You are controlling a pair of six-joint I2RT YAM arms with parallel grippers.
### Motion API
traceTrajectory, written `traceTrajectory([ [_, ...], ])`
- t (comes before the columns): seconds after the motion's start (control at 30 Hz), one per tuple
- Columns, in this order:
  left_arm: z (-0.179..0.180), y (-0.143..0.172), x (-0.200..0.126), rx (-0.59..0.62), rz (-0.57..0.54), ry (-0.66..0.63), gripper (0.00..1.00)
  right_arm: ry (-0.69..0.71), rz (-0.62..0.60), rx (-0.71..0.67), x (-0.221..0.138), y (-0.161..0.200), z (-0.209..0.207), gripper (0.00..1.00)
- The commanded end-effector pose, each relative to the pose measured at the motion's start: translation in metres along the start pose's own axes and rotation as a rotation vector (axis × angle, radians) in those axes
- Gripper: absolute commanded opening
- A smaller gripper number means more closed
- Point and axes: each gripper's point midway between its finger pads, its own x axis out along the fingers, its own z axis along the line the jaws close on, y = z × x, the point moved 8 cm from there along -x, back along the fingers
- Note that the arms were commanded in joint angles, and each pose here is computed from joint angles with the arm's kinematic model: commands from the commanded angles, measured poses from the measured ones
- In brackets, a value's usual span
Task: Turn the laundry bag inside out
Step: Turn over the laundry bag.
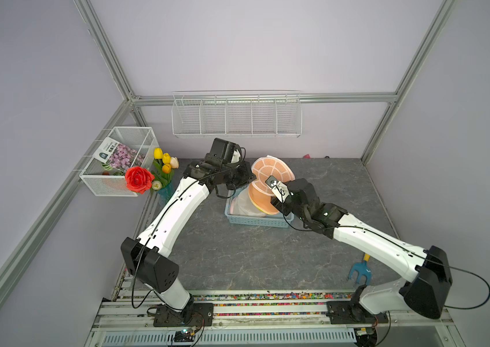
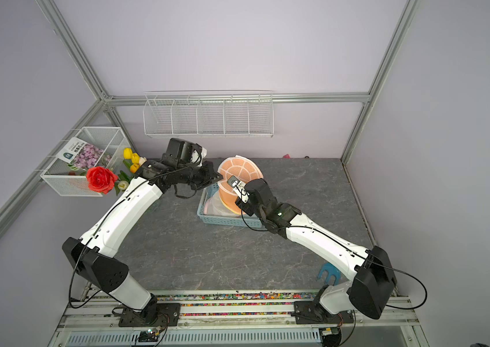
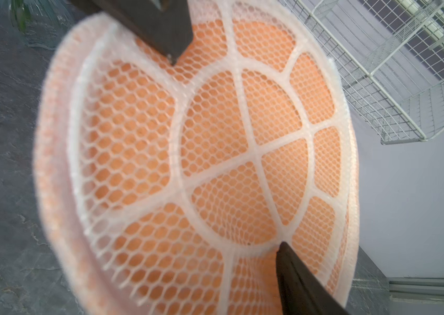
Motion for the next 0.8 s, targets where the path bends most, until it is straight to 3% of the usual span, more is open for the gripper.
traceTrajectory([
  [0.0,-0.006,0.0,0.0,0.022,0.03,0.044,0.0,-0.021,-0.089,0.048,-0.009,-0.011,-0.001,0.62],
  [0.2,-0.009,-0.001,0.001,0.012,0.033,0.07,0.0,-0.067,-0.084,0.055,-0.005,-0.013,0.003,0.48],
  [0.3,-0.008,-0.001,0.002,0.007,0.032,0.067,0.0,-0.076,-0.089,0.073,-0.005,-0.012,0.005,0.26],
  [0.37,-0.007,-0.003,0.001,0.002,0.022,0.058,0.0,-0.073,-0.097,0.099,-0.008,-0.014,0.003,0.02],
  [0.4,-0.006,-0.004,0.001,-0.004,0.019,0.057,0.0,-0.069,-0.102,0.114,-0.009,-0.016,0.001,0.0],
  [0.5,-0.006,-0.01,-0.008,-0.018,-0.023,0.085,0.34,-0.038,-0.088,0.195,-0.01,-0.026,-0.01,0.0],
  [0.67,-0.009,-0.01,-0.054,0.049,-0.207,0.105,0.58,0.001,-0.02,0.352,-0.012,-0.05,-0.036,0.0],
  [0.77,-0.005,0.004,-0.082,0.108,-0.326,0.11,0.64,-0.011,0.004,0.452,-0.019,-0.061,-0.051,0.0],
])
